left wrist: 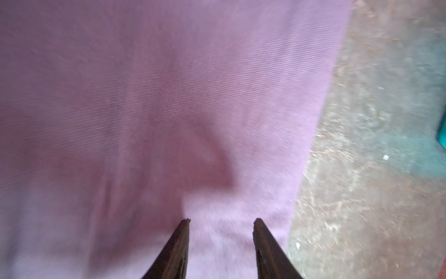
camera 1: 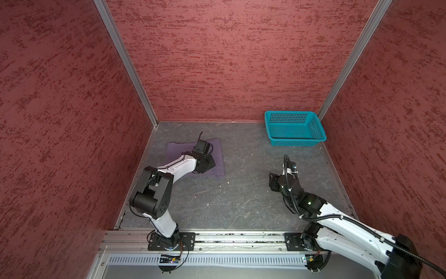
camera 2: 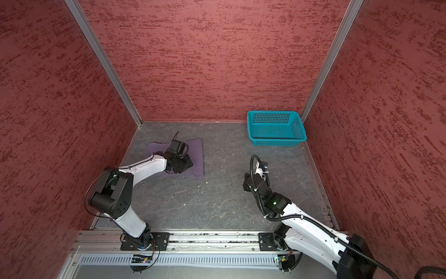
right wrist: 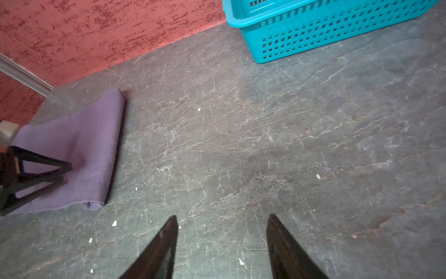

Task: Fold and stack the trousers
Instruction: Move the trousers to the top-left of the table.

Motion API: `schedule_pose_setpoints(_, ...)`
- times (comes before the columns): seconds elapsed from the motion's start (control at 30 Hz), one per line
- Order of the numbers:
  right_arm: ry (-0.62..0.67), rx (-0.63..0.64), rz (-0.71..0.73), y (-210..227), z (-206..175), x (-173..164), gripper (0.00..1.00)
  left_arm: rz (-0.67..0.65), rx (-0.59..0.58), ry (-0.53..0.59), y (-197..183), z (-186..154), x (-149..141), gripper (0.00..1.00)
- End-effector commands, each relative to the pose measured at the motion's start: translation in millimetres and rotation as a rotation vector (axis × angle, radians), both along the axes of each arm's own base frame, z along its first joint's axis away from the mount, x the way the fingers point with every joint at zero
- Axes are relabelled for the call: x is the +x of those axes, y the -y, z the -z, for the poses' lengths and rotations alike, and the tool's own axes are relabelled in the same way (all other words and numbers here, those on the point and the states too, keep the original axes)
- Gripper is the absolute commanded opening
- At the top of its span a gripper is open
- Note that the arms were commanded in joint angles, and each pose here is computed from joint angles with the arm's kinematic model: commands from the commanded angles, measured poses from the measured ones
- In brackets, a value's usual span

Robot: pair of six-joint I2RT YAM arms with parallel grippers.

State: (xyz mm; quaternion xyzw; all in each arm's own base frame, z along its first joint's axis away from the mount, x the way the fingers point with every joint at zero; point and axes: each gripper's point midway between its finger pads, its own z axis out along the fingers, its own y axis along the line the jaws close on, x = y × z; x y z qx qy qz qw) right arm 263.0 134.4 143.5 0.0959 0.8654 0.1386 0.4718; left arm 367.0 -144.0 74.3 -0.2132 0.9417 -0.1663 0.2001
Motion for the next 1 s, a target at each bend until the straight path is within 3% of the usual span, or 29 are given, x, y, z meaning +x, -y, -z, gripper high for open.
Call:
schedule_pose_setpoints(0.0, 0.029, 0.015, -0.005, -9.3, -18.8, 11.1, 0.91, -0.014, 0.011, 0.020, -15.6, -12.8, -9.6, 0.48)
schedule_pose_setpoints(0.03, 0.021, 0.004, 0.007, -8.5, -19.9, 12.7, 0.99, -0.024, 0.004, 0.014, -18.6, -11.3, -14.7, 0.49)
schedule_pose_setpoints(0.17, 0.004, -0.048, 0.036, -4.6, -19.3, 18.3, 0.99, -0.078, -0.018, 0.010, -34.6, -5.3, -32.1, 0.51)
schedule_pose_setpoints(0.23, 0.004, -0.046, 0.032, -6.2, -19.4, 19.6, 0.99, -0.100, -0.033, -0.003, -41.4, 0.5, -37.9, 0.45)
schedule_pose_setpoints(0.37, 0.019, -0.038, 0.027, -7.7, -20.9, 21.6, 0.99, -0.145, -0.053, -0.043, -54.5, 17.8, -42.8, 0.43)
schedule_pose_setpoints(0.7, 0.007, -0.098, 0.043, -5.7, -14.1, 30.2, 0.99, -0.241, -0.104, -0.102, -86.7, 54.3, -26.3, 0.39)
schedule_pose_setpoints(0.97, 0.001, -0.148, 0.052, -9.6, -9.6, 48.5, 0.99, -0.354, -0.106, -0.055, -132.9, 43.0, 2.8, 0.39)
